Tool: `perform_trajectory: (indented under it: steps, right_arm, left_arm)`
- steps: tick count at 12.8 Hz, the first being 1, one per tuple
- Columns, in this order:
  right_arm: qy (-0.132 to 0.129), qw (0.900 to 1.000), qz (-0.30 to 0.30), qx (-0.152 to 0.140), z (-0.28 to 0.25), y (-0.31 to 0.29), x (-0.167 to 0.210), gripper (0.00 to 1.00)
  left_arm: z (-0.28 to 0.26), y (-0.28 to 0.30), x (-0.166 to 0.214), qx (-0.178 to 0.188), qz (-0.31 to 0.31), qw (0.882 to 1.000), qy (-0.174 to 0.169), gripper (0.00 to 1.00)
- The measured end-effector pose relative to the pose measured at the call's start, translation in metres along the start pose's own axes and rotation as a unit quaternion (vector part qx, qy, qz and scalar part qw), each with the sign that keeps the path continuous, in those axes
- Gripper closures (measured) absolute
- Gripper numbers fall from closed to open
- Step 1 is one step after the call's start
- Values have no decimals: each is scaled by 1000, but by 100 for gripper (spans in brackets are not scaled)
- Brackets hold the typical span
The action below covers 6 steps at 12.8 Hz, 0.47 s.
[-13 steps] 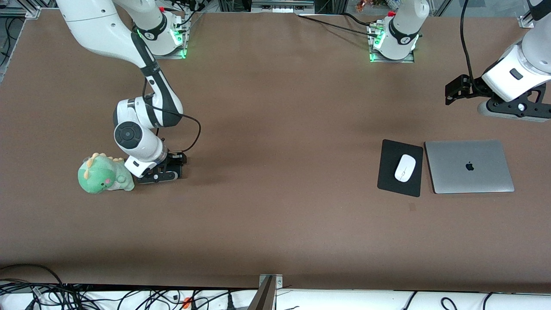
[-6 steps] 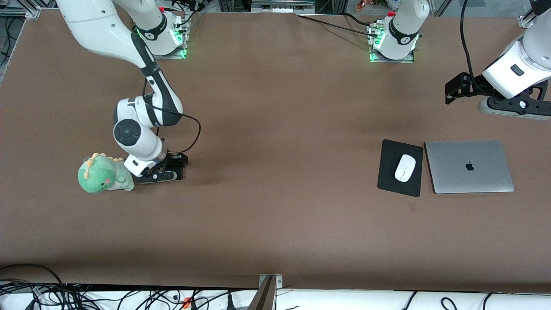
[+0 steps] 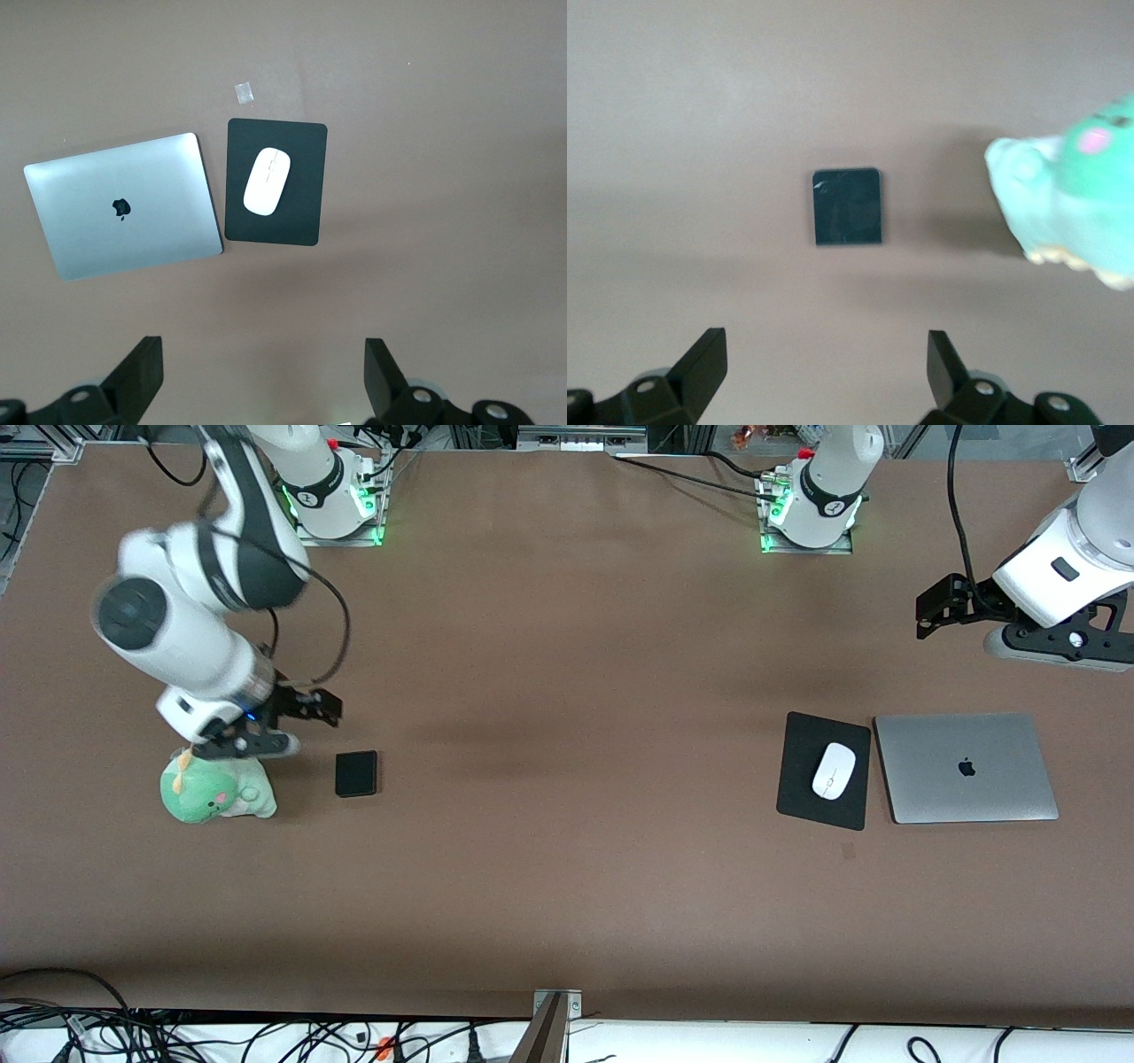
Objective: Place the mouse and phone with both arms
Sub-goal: 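Release the phone and raise the right gripper away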
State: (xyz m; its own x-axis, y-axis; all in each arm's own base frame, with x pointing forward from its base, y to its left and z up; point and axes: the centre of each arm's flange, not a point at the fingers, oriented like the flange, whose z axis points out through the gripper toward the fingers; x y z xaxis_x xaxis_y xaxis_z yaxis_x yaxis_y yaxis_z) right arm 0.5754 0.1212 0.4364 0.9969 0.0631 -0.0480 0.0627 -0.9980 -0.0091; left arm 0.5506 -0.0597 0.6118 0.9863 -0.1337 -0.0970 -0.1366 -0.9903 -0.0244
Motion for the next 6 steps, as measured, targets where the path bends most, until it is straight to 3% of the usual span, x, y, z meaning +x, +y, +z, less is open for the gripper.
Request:
perform_trajectory:
  steps: [3,6]
  right_arm:
    - [-11,1000,8,5,-83,17,-27,0]
    - [-18,1000,6,8,-115,34,-38,0]
  left_arm:
    - [0,0,0,0,0,1000,0,0]
    - [0,0,0,0,0,1000,0,0]
